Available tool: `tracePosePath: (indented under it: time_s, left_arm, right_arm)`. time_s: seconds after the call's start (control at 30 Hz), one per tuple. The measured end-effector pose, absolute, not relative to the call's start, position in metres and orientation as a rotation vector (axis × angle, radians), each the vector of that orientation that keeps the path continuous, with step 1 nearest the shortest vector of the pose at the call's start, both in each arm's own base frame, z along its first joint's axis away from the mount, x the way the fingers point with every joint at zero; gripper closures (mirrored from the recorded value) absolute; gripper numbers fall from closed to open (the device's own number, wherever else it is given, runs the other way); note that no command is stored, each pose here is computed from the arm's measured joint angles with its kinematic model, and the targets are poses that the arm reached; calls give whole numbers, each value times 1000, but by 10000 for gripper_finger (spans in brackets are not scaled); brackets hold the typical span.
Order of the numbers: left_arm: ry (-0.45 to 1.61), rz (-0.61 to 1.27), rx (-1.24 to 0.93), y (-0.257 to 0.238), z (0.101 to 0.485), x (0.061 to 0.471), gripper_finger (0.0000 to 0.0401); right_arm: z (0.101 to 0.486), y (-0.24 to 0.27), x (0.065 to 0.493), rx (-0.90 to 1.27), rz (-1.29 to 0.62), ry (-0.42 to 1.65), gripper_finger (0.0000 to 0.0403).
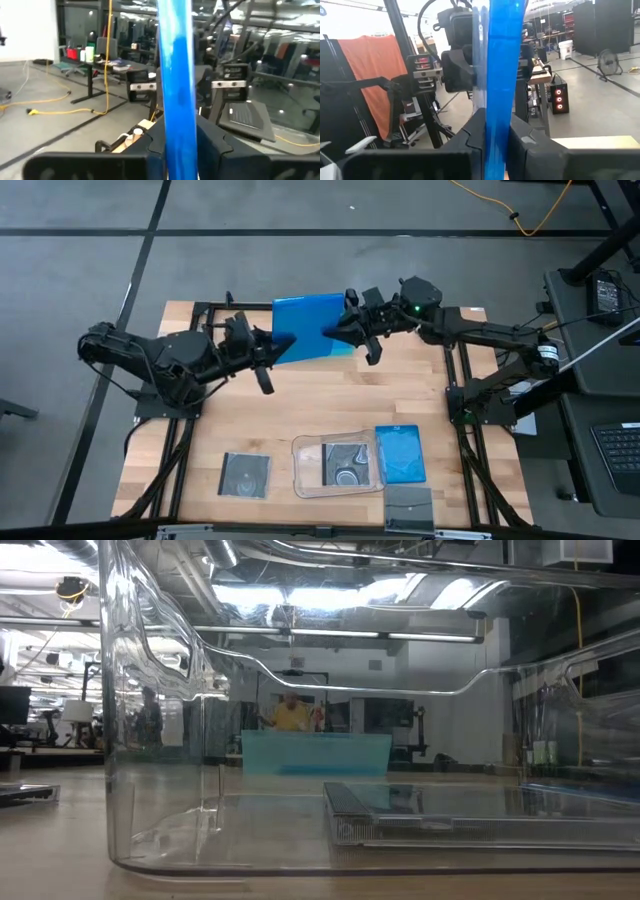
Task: Pick & place jewel cases by type
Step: Put the top blue CD case into the green bin
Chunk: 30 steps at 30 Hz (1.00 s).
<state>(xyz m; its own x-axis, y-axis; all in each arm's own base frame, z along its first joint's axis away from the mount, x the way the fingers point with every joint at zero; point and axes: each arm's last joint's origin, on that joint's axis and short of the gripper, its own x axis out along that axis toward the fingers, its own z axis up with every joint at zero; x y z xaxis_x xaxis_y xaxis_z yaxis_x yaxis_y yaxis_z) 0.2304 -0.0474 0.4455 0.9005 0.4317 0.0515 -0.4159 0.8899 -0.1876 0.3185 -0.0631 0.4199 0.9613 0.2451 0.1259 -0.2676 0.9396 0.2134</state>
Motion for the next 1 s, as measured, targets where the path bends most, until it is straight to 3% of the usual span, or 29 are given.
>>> tracePosePath:
  time_s: [0.33,0.63,0.77,1.0]
  left_arm:
    - [-173,407,-204,-39,465,199,302]
    - [-166,408,-165,-37,466,193,303]
    - [-53,487,-120,-33,454,194,301]
    - [92,550,-215,-25,431,203,307]
  right_arm:
    - [422,-87,306,282,246,-62,360]
    - [419,-142,287,338,95,382,360]
    - [424,-167,285,287,73,543,360]
    - [387,-206,318,258,120,769,360]
